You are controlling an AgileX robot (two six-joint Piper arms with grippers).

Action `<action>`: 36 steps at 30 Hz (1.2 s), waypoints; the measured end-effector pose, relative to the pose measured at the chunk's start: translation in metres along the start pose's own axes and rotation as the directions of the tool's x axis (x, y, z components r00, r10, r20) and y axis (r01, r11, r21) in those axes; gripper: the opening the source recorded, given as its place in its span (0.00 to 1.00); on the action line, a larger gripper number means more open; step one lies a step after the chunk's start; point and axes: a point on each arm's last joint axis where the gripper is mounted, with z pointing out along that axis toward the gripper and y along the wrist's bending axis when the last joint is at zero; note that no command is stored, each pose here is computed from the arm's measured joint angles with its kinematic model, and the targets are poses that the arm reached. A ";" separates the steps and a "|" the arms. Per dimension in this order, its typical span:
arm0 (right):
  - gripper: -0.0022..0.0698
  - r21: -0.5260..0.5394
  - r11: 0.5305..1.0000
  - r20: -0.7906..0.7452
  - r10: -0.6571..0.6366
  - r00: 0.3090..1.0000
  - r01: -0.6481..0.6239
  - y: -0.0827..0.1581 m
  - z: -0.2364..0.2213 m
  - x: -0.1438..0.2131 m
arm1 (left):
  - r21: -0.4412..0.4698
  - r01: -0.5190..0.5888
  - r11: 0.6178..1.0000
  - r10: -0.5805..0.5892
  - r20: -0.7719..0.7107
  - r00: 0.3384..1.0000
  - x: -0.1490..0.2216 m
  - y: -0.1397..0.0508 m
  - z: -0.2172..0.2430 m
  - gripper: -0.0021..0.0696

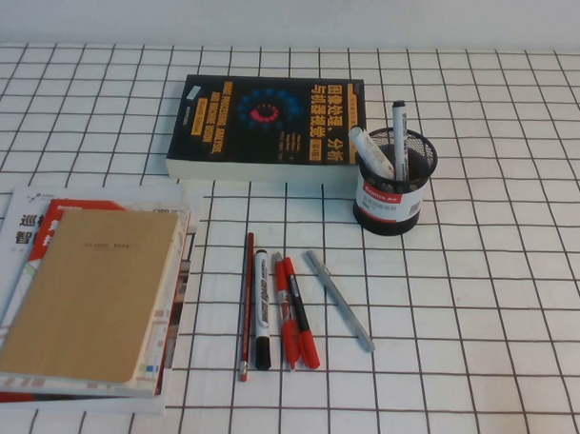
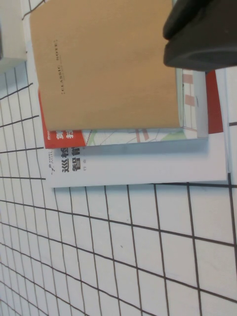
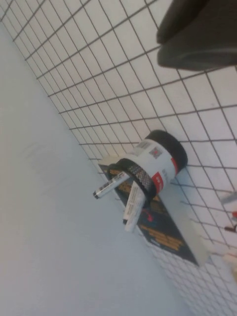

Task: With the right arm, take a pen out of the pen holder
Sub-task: 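Take a marker out of the pen holder and lay it on the table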

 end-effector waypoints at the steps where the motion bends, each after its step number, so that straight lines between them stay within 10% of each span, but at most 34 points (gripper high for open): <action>1: 0.01 -0.004 1.000 0.002 0.023 1.000 -0.023 0.000 0.000 0.000 | 0.000 0.000 1.000 0.000 0.000 1.000 0.000 0.000 0.000 0.02; 14: 0.01 -0.034 0.983 0.008 0.178 0.984 -0.178 0.004 0.000 -0.003 | 0.000 0.000 1.000 0.000 0.000 1.000 0.000 0.000 0.000 0.02; 23: 0.01 -0.030 0.999 -0.213 -0.038 0.976 0.032 0.041 0.002 -0.032 | 0.000 0.000 1.000 0.000 0.000 1.000 0.000 0.000 0.000 0.02; 36: 0.01 -0.024 0.944 -0.537 -0.290 0.793 0.329 0.070 0.086 -0.079 | 0.000 0.000 1.000 0.000 0.000 1.000 0.000 0.000 0.000 0.02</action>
